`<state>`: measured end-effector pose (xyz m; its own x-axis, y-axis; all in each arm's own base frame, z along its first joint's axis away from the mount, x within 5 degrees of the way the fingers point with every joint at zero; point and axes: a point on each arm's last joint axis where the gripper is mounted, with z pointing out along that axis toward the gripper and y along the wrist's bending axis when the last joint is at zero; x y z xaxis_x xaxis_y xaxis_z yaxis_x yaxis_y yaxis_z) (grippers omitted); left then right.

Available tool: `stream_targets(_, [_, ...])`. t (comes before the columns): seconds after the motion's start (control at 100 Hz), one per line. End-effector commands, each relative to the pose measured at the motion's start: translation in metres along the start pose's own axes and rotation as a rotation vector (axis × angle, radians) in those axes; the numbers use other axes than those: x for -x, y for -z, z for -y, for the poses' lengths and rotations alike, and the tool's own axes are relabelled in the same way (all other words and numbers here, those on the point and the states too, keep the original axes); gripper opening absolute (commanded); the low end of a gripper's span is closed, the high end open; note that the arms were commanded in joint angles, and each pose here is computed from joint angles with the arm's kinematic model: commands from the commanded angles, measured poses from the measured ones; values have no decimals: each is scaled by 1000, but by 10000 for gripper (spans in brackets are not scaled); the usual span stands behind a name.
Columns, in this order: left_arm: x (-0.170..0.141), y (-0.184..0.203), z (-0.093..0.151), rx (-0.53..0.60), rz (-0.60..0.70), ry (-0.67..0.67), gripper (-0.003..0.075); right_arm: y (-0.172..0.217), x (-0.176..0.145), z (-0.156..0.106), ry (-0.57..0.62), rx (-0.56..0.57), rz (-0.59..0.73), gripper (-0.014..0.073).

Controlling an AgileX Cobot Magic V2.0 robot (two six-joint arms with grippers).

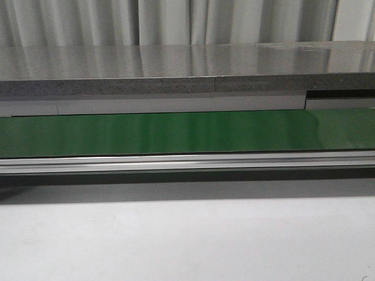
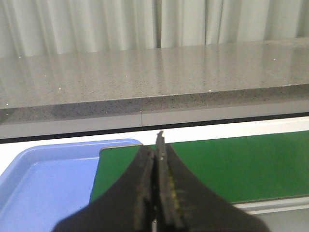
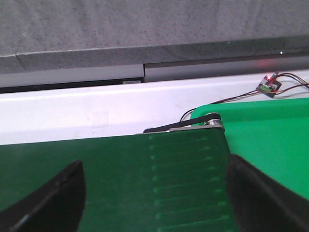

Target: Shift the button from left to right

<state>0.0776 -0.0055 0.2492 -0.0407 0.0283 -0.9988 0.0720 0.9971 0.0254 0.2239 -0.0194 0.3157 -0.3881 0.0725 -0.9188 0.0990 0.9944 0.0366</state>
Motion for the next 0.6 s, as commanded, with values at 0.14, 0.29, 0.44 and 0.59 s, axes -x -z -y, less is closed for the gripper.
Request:
stream_targets(0.14, [16,1,0,-6,105,5,-20,48,-28,-2,-8,26,265,593])
stream_targets(0.29, [16,1,0,-6,105,5,-20,72,-47,0,-54,32,364,593])
stream_targets(0.44, [16,1,0,-6,105,5,-21,82,-59,0,-52,34,370,593])
stream_targets(0.59, [16,1,0,-6,105,5,-21,82,-64,0,-49,34,347,517])
